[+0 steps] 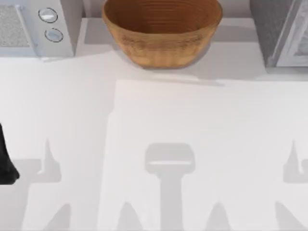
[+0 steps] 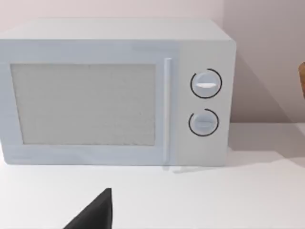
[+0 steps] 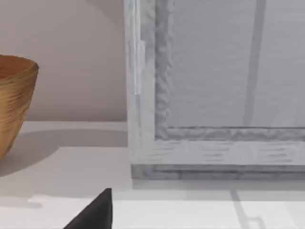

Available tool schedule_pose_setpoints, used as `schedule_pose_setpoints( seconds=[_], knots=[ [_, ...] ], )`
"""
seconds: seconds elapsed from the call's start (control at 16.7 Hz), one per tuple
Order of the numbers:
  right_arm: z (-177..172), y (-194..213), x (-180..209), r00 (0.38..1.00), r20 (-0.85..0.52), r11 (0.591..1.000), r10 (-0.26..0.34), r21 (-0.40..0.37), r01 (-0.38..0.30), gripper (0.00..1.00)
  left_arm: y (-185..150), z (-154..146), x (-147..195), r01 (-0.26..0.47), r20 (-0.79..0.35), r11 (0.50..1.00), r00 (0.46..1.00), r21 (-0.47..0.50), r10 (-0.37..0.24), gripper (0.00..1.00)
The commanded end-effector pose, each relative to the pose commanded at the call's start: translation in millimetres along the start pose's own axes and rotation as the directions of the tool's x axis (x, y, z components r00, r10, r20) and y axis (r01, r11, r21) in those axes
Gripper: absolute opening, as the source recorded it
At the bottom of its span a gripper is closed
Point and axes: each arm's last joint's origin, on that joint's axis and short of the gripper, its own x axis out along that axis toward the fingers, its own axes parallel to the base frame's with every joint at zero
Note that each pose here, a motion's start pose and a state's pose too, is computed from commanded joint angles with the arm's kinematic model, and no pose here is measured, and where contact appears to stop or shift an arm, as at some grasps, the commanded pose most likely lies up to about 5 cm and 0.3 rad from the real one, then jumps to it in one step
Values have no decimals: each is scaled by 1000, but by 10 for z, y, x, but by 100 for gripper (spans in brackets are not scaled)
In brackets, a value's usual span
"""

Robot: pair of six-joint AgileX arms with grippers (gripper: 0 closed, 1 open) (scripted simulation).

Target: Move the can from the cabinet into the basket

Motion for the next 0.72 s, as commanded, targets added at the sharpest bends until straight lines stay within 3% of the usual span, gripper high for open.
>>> schedule_pose_setpoints(
  seconds=[0.18,0.36,0.72],
  knots=[
    [28,2,-1,1000,1,1000,1,0,-1,100,0,0,0,0,0,1000,1000,0,0,100],
    [277,14,-5,1000,2,1000,4,1,-4,100,0,0,0,0,0,1000,1000,0,0,100],
    [1353,67,149,1000,-13,1000,0,-2,0,100,0,0,0,0,0,1000,1000,0,0,100]
  ],
)
